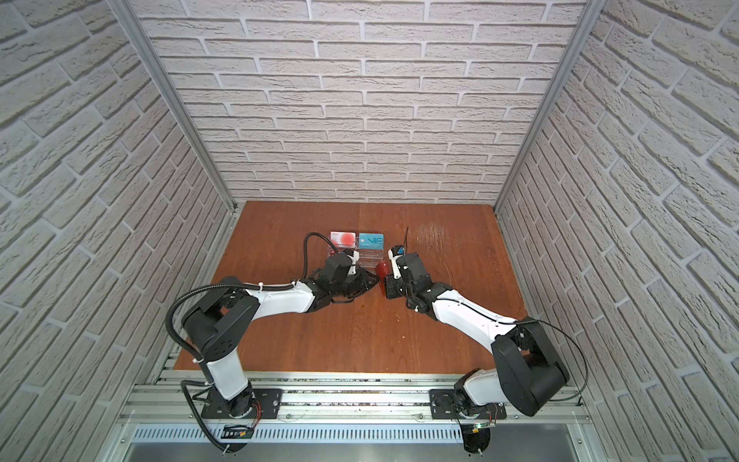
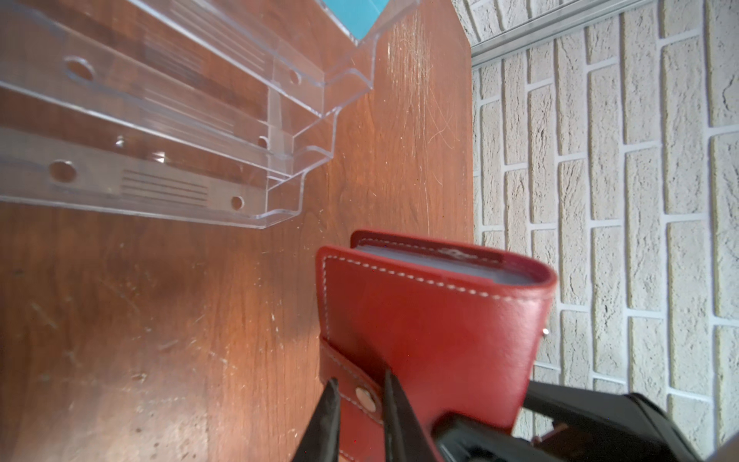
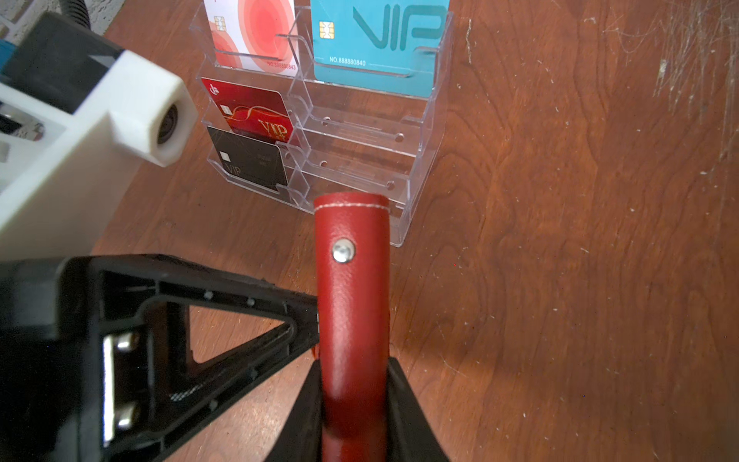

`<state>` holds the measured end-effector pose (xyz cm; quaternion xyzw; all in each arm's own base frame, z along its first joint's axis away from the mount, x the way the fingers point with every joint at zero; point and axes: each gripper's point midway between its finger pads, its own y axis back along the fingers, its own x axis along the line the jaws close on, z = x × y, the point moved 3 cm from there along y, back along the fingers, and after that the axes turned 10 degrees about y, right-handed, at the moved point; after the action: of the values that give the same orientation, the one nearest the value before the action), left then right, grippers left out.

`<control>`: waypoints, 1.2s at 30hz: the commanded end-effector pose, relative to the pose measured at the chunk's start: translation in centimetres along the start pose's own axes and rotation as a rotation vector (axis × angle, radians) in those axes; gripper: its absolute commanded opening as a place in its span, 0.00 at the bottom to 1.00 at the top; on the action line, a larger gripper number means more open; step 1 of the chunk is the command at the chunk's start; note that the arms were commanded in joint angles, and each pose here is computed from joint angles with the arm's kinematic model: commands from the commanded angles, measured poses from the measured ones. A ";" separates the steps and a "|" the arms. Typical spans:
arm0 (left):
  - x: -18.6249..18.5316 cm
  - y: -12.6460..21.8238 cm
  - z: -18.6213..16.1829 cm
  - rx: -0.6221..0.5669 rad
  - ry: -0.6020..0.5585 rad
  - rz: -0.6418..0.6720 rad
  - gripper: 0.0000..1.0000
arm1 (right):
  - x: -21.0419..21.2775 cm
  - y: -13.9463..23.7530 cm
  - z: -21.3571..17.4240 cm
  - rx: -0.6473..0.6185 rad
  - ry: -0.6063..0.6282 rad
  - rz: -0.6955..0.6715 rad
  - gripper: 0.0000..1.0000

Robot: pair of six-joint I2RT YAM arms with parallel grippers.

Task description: Take the credit cards out of the card holder

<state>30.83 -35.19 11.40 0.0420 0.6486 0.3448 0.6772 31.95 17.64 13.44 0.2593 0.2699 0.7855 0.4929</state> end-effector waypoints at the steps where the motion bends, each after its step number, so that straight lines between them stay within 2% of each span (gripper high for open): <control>1: 0.8 -0.9 -0.7 0.024 0.001 0.020 0.20 | 0.9 1.4 3.2 -0.150 -0.002 0.026 0.06; 7: 0.9 -1.1 -0.9 0.028 0.006 0.018 0.11 | 0.9 1.2 3.1 -0.143 -0.002 0.027 0.06; 13: 0.9 -1.1 -0.8 0.026 0.007 0.017 0.08 | 0.9 1.1 3.0 -0.136 -0.001 0.029 0.06; 16: 0.9 -1.1 -0.8 0.026 0.007 0.017 0.03 | 1.0 1.0 3.0 -0.134 -0.004 0.033 0.06; 20: 1.0 -0.9 -0.9 0.022 0.010 0.018 0.00 | 1.1 1.0 2.9 -0.130 -0.004 0.035 0.06; 36: 1.5 -0.6 -1.0 0.017 0.016 0.024 0.00 | 0.8 0.8 2.7 -0.117 -0.016 0.018 0.06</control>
<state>30.80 -35.69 11.39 0.0357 0.6518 0.3368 0.6786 31.90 17.31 13.20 0.2636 0.2734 0.7774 0.5014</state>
